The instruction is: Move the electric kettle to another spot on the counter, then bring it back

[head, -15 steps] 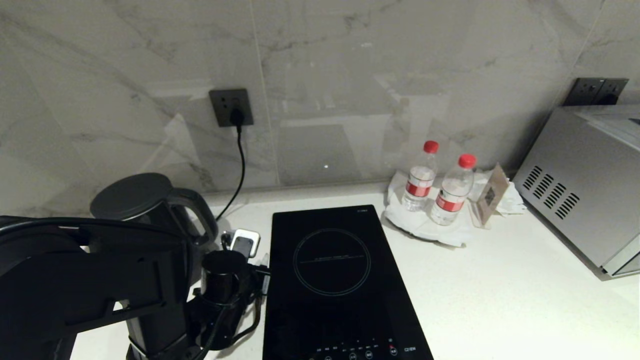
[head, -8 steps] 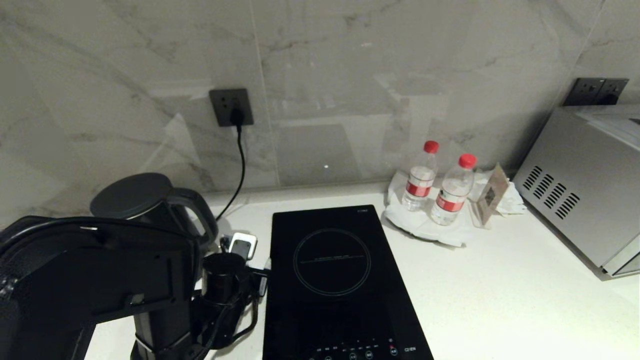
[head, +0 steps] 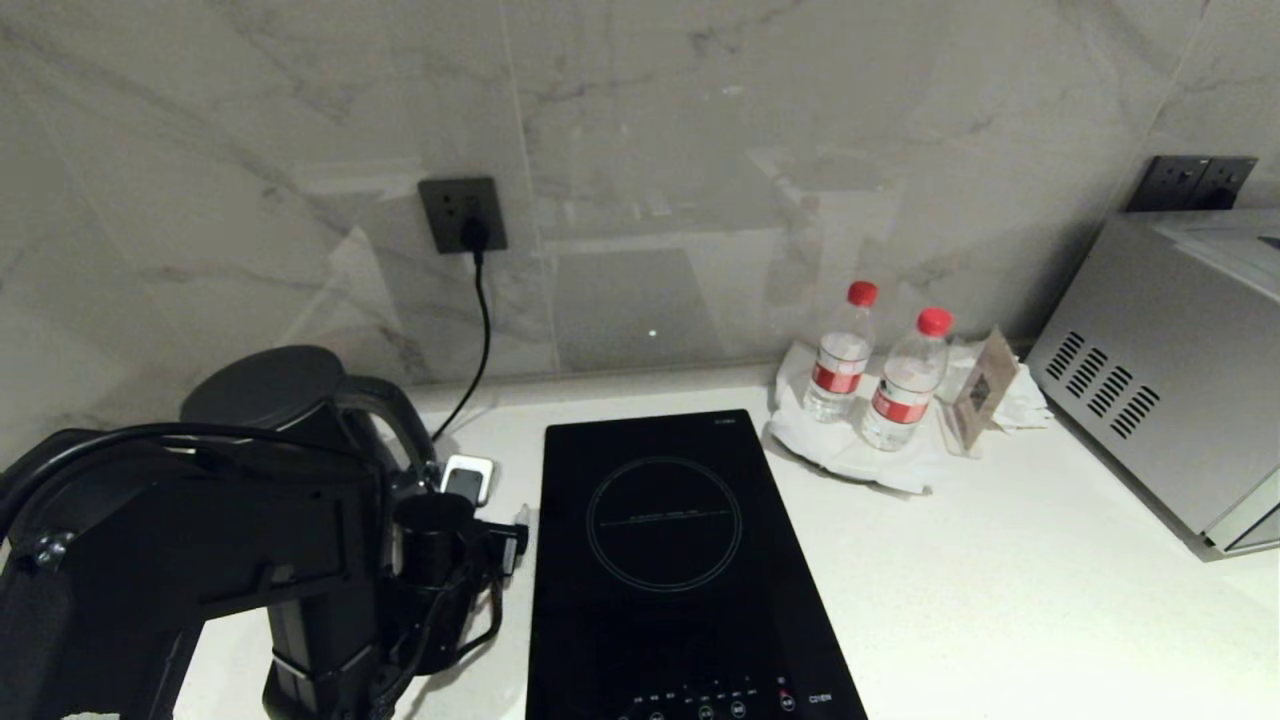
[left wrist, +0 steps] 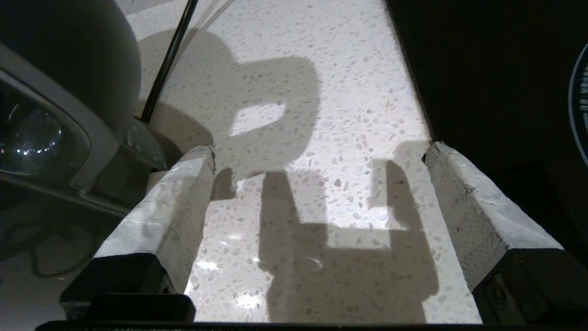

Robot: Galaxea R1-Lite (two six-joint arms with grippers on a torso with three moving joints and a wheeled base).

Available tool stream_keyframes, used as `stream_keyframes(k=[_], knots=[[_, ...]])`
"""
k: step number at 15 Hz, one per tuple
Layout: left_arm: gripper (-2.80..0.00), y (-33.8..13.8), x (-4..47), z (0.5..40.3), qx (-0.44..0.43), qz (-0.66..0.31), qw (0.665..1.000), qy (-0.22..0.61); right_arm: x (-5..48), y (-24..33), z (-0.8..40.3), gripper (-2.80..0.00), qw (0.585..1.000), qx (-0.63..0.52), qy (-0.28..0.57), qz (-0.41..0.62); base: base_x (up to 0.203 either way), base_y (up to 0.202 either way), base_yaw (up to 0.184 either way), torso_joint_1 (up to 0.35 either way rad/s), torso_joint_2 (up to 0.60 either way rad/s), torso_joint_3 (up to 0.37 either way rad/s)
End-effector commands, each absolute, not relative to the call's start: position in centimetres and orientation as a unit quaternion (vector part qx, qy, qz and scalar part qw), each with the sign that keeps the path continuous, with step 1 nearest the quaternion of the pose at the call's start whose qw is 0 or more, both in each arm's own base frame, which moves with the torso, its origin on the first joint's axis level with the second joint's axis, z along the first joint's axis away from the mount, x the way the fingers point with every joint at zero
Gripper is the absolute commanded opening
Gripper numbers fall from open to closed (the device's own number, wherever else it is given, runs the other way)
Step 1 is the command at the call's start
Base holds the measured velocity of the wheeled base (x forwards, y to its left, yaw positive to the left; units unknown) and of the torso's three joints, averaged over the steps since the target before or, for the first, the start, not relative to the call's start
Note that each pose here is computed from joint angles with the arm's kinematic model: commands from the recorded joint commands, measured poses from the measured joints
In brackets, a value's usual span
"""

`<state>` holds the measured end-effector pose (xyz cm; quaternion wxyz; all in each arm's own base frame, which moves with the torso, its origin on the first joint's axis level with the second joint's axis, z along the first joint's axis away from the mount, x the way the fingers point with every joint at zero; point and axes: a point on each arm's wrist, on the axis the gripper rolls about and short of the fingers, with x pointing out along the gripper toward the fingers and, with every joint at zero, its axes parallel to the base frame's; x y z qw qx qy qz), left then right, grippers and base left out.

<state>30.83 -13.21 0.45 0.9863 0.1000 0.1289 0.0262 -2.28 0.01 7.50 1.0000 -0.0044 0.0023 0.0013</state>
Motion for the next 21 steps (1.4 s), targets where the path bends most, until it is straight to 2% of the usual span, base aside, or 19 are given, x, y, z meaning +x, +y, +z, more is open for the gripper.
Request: stream_keyframes(k=[1, 21], knots=[[0.0, -12.9, 31.0, 0.2, 0.099, 0.033, 0.986, 0.129, -2.3, 0.0, 7.5, -2.8, 1.0, -0.005, 0.002, 0.002, 0.0, 0.0, 0.0, 0.0, 0.0, 0.0], [0.0, -11.2, 32.1, -0.7, 0.097, 0.05, 0.984, 0.139, -2.3, 0.0, 7.5, -2.8, 1.0, -0.005, 0.002, 0.002, 0.0, 0.0, 0.0, 0.0, 0.0, 0.0]])
